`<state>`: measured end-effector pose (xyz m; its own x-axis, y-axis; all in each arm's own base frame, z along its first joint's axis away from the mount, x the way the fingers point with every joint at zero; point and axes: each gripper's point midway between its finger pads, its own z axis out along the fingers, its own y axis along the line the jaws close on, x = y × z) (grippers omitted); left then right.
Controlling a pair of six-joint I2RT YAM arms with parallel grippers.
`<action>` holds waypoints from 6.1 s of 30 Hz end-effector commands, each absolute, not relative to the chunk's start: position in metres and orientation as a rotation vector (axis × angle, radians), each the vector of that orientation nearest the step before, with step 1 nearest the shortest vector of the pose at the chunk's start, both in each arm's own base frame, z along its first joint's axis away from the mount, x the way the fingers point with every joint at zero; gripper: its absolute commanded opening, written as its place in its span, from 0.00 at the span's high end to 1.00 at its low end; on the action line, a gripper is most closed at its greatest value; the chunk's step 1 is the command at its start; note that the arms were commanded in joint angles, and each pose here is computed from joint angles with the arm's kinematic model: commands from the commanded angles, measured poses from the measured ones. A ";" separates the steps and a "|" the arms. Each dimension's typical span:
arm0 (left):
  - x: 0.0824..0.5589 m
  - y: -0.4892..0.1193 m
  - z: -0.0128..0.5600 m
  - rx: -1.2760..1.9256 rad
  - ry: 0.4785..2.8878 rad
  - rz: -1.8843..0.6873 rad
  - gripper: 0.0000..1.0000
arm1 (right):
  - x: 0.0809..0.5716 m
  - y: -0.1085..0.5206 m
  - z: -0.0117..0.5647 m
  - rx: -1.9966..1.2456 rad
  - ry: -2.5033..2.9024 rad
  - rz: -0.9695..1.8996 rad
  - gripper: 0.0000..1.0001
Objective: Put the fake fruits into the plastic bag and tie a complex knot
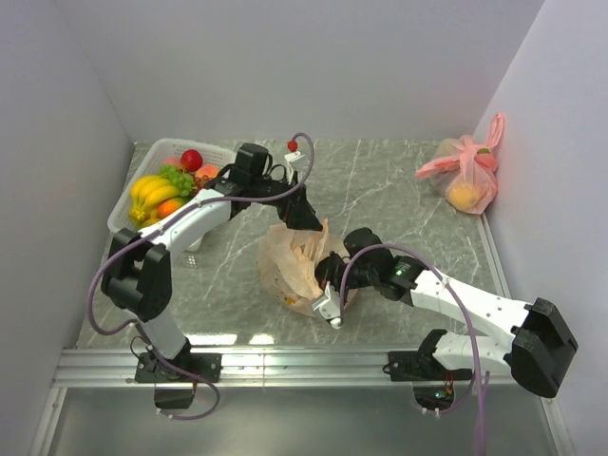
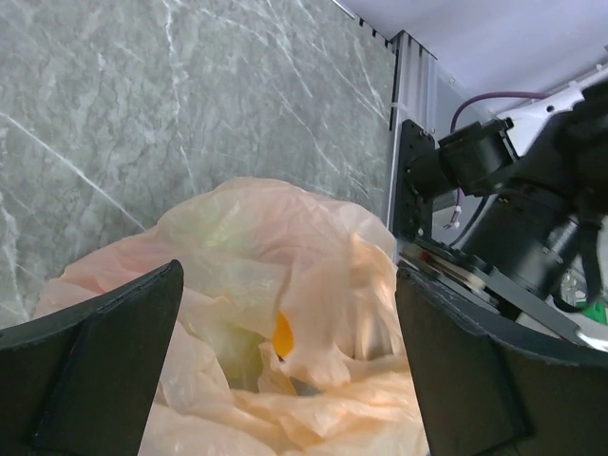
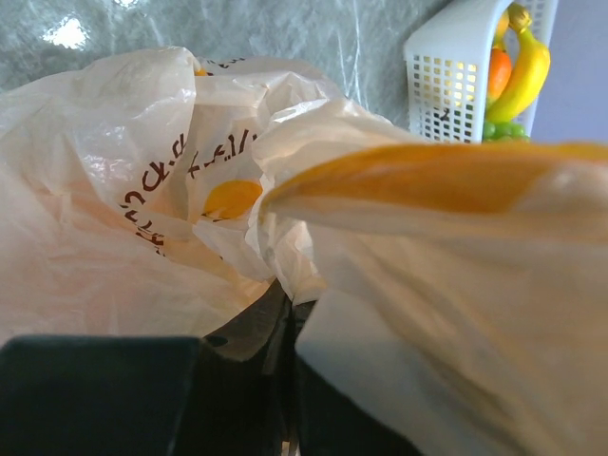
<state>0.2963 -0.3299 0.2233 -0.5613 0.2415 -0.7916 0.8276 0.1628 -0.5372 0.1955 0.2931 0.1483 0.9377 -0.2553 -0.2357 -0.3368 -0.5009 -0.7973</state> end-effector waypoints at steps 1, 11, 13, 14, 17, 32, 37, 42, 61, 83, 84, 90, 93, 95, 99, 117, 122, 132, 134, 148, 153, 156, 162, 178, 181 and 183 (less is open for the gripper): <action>0.306 -0.346 0.244 1.021 1.838 -1.420 0.01 | 0.196 0.297 0.163 -2.087 0.374 0.069 1.00; 0.280 -0.345 0.259 1.130 1.741 -1.631 0.73 | 0.195 0.298 0.164 -2.061 0.441 0.118 1.00; 0.273 -0.335 0.268 1.172 1.707 -1.658 0.95 | 0.197 0.299 0.169 -2.037 0.522 0.172 1.00; 0.277 -0.326 0.270 1.157 1.707 -1.647 0.99 | 0.202 0.298 0.170 -2.023 0.564 0.189 1.00; 0.274 -0.306 0.279 1.147 1.684 -1.622 1.00 | 0.205 0.295 0.172 -2.001 0.608 0.208 1.00; 0.262 -0.281 0.269 1.212 1.635 -1.323 0.22 | 0.191 0.290 0.166 -2.036 0.519 0.218 1.00; 0.288 -0.290 0.261 1.179 1.694 -1.320 0.01 | 0.190 0.288 0.162 -2.064 0.450 0.182 1.00; 0.295 -0.314 0.261 1.237 1.681 -1.401 0.01 | 0.189 0.290 0.162 -2.073 0.411 0.171 1.00; 0.271 -0.354 0.244 1.379 1.618 -1.669 0.18 | 0.187 0.291 0.165 -2.076 0.404 0.183 1.00; 0.279 -0.244 0.279 1.081 1.595 -1.188 1.00 | 0.177 0.297 0.204 -1.561 1.273 0.936 1.00; 0.275 -0.247 0.280 1.072 1.607 -1.160 1.00 | 0.180 0.298 0.206 -1.532 1.298 0.960 1.00; 0.276 -0.267 0.263 1.054 1.712 -1.279 1.00 | 0.190 0.294 0.211 -1.452 1.383 0.937 0.60; 0.286 -0.274 0.263 1.040 1.733 -1.325 1.00 | 0.196 0.285 0.230 -1.407 1.308 0.827 0.17; 0.288 -0.278 0.270 1.058 1.715 -1.347 0.99 | 0.196 0.282 0.250 -1.387 1.226 0.769 0.07; 0.293 -0.283 0.268 1.059 1.728 -1.357 1.00 | 0.197 0.282 0.279 -1.397 1.149 0.732 0.05; 0.293 -0.287 0.273 1.124 1.720 -1.346 1.00 | 0.200 0.311 0.271 -1.701 0.949 0.633 0.96; 0.290 -0.282 0.267 1.139 1.725 -1.315 1.00 | 0.196 0.299 0.269 -1.676 0.983 0.632 1.00; 0.296 -0.282 0.266 1.122 1.731 -1.322 1.00 | 0.207 0.288 0.283 -1.534 1.058 0.590 0.33; 0.295 -0.284 0.264 1.133 1.741 -1.333 1.00 | 0.210 0.291 0.288 -1.550 0.995 0.552 0.28; 0.295 -0.293 0.264 1.155 1.741 -1.348 1.00 | 0.170 0.301 0.274 -1.936 0.487 0.460 0.43; 0.296 -0.292 0.269 1.151 1.734 -1.328 1.00 | 0.171 0.310 0.279 -1.893 0.550 0.501 1.00; 0.294 -0.285 0.283 1.163 1.702 -1.278 1.00 | 0.194 0.314 0.282 -1.760 0.872 0.603 1.00; 0.270 -0.265 0.302 1.186 1.621 -1.178 1.00 | 0.232 0.294 0.261 -1.508 1.330 0.756 1.00; 0.188 -0.265 0.247 1.607 1.469 -0.988 1.00 | 0.297 0.295 0.237 -0.977 1.927 1.071 1.00; 0.173 -0.264 0.219 1.704 1.491 -0.955 1.00 | 0.297 0.294 0.244 -0.945 1.928 1.101 1.00; 0.171 -0.270 0.209 1.723 1.491 -0.918 1.00 | 0.294 0.296 0.248 -0.934 1.923 1.121 1.00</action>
<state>0.1817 -0.2732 0.2171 0.0062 0.4852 -0.8744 0.9962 -0.0787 -0.0366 0.2928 0.2902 0.2141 -0.4829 -0.3039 -0.8212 -0.8533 0.3739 0.3634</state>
